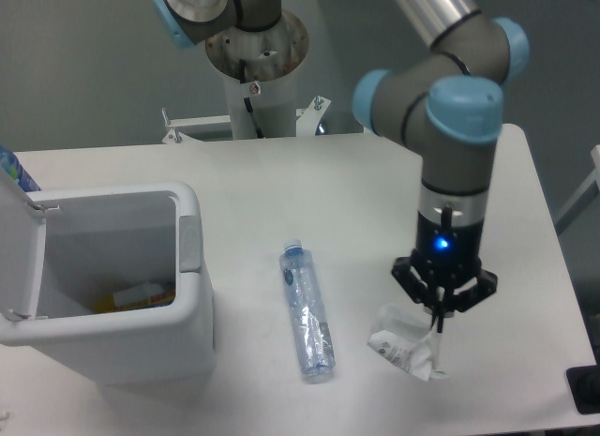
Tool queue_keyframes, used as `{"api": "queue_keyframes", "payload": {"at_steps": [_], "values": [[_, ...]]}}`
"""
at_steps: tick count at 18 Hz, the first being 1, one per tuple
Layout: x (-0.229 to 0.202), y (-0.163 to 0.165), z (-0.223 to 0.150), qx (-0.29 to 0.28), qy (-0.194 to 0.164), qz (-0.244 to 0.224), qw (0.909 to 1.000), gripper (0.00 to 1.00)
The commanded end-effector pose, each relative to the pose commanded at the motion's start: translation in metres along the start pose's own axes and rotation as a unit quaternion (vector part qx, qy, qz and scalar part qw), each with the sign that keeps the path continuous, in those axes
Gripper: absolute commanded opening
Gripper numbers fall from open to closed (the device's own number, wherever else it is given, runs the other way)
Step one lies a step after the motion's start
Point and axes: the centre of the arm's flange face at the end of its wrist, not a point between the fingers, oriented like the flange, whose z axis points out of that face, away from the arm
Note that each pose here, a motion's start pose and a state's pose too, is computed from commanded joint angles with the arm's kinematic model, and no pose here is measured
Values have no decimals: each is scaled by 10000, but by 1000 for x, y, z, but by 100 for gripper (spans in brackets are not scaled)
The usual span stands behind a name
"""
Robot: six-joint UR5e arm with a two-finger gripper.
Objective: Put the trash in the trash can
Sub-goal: 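Lift the tissue and carry it over the white trash bin, then lower into the bin, open the gripper to drop the tissue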
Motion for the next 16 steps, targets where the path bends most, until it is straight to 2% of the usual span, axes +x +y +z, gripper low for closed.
{"api": "queue_keyframes", "payload": {"at_steps": [2,4,10,13,16], "values": [[31,-13,-27,173,42,-290,9994,0],[62,-21,-51,314,98,-334,9989,0],[160,-10,-102,454,424,-437,9971,0],[205,5,-109,365,696,-613,9950,0],[238,13,-102,237,865,-453,9949,0]]}}
